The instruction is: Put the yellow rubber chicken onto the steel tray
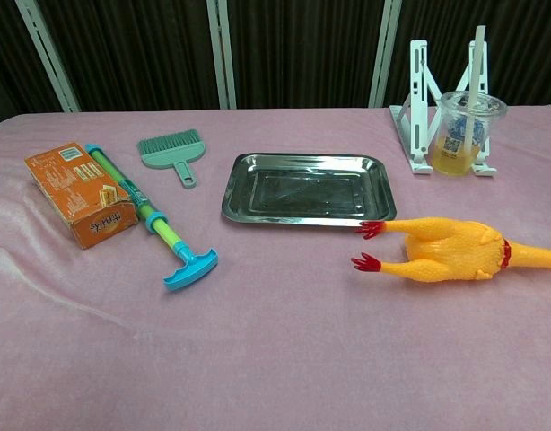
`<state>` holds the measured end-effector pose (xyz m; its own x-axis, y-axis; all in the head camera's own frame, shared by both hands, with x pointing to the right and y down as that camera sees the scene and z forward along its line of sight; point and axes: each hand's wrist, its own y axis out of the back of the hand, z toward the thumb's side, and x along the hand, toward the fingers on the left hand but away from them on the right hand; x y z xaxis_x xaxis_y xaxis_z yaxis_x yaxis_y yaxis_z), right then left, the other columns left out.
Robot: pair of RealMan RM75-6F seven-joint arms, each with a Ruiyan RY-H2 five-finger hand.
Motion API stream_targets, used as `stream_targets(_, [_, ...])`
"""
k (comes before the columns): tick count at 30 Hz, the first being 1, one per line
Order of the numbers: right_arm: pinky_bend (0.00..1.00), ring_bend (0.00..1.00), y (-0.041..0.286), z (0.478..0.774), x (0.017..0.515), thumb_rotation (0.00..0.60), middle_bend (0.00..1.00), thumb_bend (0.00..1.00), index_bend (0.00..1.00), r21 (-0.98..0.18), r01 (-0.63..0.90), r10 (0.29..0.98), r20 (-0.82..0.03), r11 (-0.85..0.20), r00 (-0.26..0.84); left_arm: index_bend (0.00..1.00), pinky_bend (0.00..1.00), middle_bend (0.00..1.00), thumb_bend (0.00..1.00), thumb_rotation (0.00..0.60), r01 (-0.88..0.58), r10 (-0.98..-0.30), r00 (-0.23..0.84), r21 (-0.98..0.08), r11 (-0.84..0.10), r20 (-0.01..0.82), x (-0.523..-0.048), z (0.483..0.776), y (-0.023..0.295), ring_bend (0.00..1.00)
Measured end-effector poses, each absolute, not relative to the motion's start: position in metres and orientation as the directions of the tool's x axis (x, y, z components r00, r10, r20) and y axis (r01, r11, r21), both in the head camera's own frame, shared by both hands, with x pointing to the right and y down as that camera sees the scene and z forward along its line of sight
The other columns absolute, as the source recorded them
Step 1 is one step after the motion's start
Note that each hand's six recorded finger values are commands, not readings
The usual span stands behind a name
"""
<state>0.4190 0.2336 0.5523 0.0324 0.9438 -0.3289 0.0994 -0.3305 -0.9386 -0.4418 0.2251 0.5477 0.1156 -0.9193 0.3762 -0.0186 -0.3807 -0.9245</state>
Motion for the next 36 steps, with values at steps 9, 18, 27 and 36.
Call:
stream_targets(9, [0.20, 0.12, 0.235, 0.554, 0.417, 0.600, 0.19, 0.26, 0.00, -0.933, 0.109, 0.939, -0.340, -0.343, 0.047, 0.00, 0.00, 0.06, 0.00, 0.600, -0.012, -0.918, 0.122, -0.924, -0.383, 0.378, -0.439, 0.549, 0.225, 0.00])
stream_targets(18, [0.20, 0.12, 0.236, 0.553, 0.415, 0.600, 0.19, 0.26, 0.00, -0.922, 0.146, 0.934, -0.352, -0.358, 0.062, 0.00, 0.00, 0.06, 0.00, 0.600, -0.020, -0.918, 0.135, -0.925, -0.379, 0.373, -0.436, 0.547, 0.224, 0.00])
stream_targets(27, [0.23, 0.15, 0.223, 0.561, 0.400, 0.600, 0.19, 0.26, 0.03, -0.897, 0.176, 0.912, -0.387, -0.406, 0.134, 0.01, 0.00, 0.06, 0.00, 0.600, -0.018, -0.920, 0.134, -0.927, -0.374, 0.368, -0.437, 0.546, 0.222, 0.00])
stream_targets(36, [0.25, 0.15, 0.196, 0.594, 0.379, 0.600, 0.19, 0.26, 0.04, -0.833, 0.165, 0.842, -0.490, -0.529, 0.227, 0.01, 0.00, 0.06, 0.00, 0.600, -0.017, -0.919, 0.134, -0.927, -0.376, 0.370, -0.437, 0.546, 0.221, 0.00])
